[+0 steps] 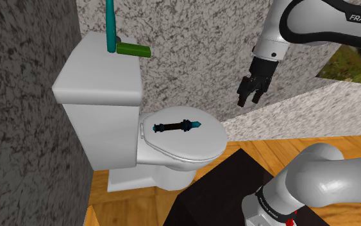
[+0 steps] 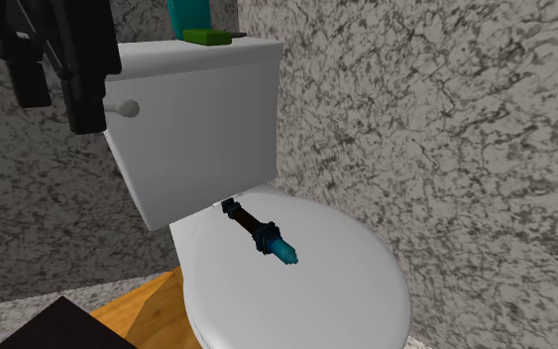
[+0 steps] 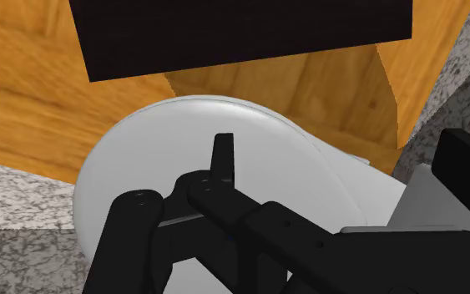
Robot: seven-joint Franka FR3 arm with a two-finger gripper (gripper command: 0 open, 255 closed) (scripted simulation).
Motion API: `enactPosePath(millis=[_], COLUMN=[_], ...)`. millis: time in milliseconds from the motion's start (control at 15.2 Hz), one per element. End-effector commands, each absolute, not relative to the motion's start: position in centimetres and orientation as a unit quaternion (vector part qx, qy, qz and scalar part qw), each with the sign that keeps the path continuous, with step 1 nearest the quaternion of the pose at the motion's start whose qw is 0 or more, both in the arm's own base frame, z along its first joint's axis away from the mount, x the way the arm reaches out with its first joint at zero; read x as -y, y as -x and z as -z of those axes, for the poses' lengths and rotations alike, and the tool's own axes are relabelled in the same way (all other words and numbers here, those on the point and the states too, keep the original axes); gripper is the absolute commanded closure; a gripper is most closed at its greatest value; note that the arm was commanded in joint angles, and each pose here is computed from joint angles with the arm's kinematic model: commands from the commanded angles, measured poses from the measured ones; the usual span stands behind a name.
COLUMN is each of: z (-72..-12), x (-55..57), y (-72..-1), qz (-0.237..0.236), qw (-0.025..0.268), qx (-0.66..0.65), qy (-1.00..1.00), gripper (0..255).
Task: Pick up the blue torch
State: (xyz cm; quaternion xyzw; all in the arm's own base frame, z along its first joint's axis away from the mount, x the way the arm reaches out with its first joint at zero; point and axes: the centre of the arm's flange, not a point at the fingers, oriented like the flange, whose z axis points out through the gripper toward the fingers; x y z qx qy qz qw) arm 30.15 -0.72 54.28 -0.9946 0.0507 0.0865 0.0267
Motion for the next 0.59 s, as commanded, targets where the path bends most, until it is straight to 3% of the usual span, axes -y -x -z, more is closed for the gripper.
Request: enactPosePath(millis=[0, 528], z=[-54.3, -46.3], x=[0.7, 3.4], y=[-30.2, -35.9], qz=[-0.086, -0.077], qw=[0.027, 0.017], qx=[-0.051, 0.093], qy=[0.995, 0.993], gripper=[0, 0])
